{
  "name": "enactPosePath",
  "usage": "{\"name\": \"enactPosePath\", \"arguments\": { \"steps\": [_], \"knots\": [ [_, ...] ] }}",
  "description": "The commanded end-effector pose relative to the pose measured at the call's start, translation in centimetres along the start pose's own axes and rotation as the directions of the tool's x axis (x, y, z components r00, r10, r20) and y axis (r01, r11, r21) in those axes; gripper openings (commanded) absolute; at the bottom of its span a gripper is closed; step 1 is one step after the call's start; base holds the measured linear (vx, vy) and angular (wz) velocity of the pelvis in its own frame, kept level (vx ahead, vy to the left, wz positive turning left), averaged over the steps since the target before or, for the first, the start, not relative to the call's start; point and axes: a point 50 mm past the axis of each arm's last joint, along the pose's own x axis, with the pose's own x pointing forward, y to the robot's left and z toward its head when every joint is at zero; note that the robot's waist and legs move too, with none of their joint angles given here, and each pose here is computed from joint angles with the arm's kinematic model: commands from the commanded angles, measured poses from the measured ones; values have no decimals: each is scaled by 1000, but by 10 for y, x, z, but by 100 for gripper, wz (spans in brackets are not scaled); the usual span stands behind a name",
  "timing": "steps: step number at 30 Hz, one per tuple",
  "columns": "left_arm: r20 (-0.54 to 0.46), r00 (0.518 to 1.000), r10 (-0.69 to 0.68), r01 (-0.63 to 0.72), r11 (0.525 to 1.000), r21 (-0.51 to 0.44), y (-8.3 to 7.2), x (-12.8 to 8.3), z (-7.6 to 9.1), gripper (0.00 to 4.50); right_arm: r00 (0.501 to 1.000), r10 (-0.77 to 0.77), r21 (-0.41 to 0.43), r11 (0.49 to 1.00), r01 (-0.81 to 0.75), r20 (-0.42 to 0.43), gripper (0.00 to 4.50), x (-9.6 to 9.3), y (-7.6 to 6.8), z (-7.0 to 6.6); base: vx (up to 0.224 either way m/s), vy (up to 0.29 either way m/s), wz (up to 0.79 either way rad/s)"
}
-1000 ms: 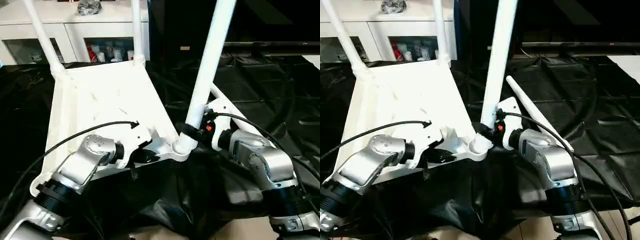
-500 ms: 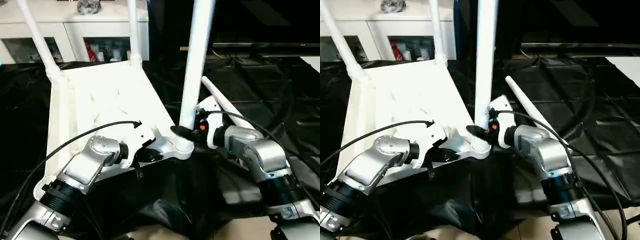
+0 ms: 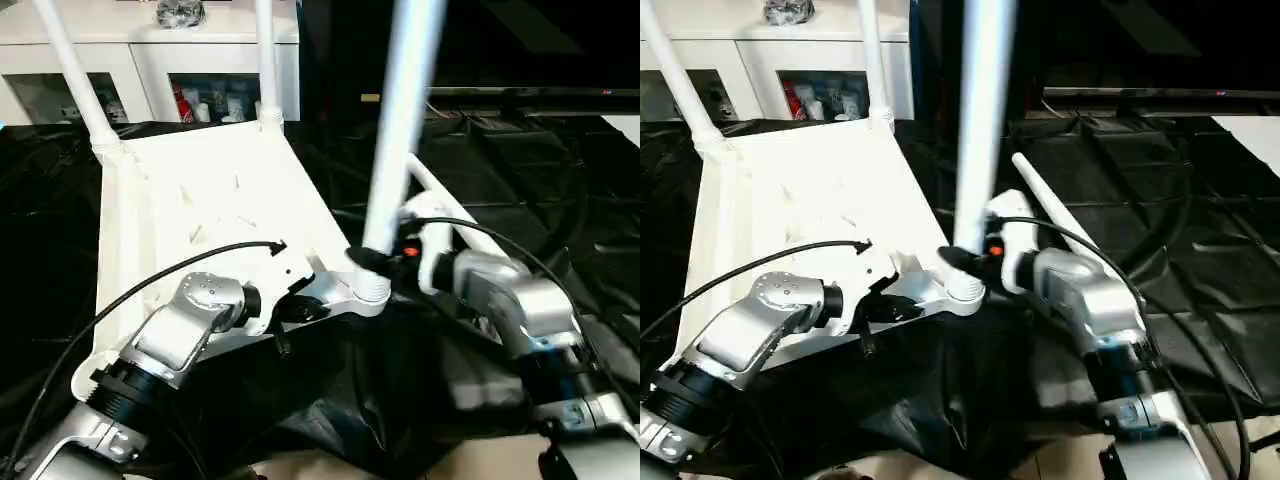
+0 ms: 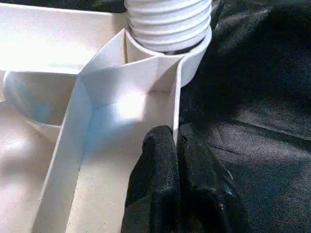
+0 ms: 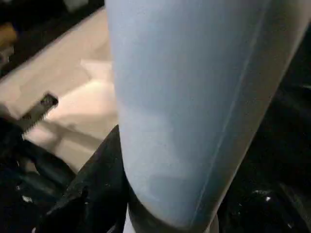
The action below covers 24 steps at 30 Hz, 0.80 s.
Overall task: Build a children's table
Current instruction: Insert table leg to table base
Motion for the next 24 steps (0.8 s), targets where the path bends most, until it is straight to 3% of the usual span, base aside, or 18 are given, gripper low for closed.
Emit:
{"name": "enactPosePath", "arguments": {
  "steps": [1,14,20,24],
  "knots": [
    [42,999,31,-31,999,-12,7,-5,6,0,1000,-12,21,1000,12,14,190,-5,-4,-5,0,0,0],
    [44,998,43,-43,999,-8,12,-2,9,0,996,-49,65,997,44,72,190,-16,-9,-46,0,0,0],
    [37,998,53,-53,999,0,14,-2,9,0,997,-76,-92,993,78,27,190,-19,-7,-47,0,0,0],
    [37,998,57,-57,998,0,15,-2,8,0,999,-43,-120,992,46,28,190,-17,1,-41,0,0,0]
  ]
}}
